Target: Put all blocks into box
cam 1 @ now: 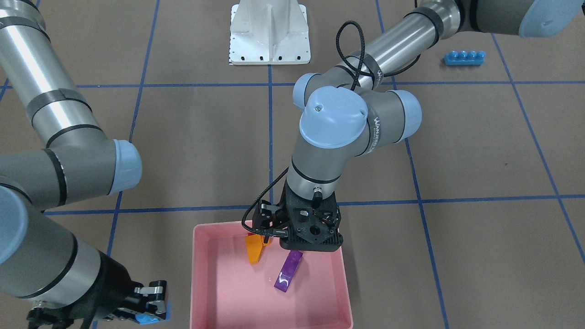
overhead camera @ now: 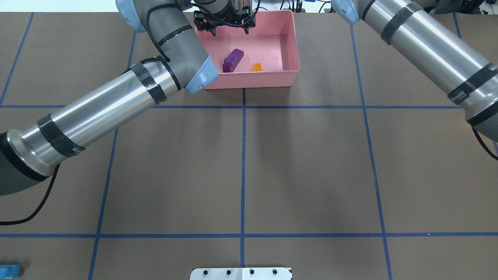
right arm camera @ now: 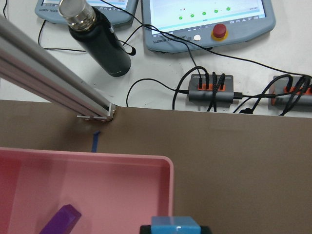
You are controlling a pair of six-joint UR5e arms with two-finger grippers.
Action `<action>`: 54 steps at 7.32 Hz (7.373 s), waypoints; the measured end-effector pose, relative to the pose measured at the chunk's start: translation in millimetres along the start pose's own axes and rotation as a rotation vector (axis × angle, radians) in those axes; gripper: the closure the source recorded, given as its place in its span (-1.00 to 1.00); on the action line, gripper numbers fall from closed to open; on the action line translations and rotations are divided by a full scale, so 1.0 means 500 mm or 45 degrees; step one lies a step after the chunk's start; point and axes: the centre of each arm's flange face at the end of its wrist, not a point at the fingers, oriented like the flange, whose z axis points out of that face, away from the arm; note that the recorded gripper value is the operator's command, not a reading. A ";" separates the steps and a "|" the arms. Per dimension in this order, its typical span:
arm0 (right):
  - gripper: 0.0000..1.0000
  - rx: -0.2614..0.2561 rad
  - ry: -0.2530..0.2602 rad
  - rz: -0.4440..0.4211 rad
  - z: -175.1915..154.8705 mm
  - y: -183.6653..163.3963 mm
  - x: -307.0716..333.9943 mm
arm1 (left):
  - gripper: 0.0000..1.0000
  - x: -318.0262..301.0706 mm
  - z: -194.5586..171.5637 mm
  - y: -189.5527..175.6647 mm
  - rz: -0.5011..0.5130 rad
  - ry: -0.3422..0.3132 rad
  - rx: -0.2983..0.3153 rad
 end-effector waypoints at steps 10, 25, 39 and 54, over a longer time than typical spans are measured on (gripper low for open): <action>-0.99 0.146 0.138 -0.166 0.204 0.149 -0.226 | -0.98 -0.574 -0.203 0.441 0.460 -0.199 -0.355; -1.00 -0.504 0.433 -0.089 -0.190 0.399 0.371 | -0.99 -1.009 -0.200 0.931 1.138 -0.093 -1.216; -1.00 -0.636 0.453 -0.195 -0.213 0.503 0.647 | -0.97 -0.937 -0.039 1.088 1.174 -0.307 -1.338; -1.00 -0.625 0.468 -0.200 -0.219 0.496 0.649 | 1.00 -0.830 -0.121 1.066 1.063 -0.266 -1.209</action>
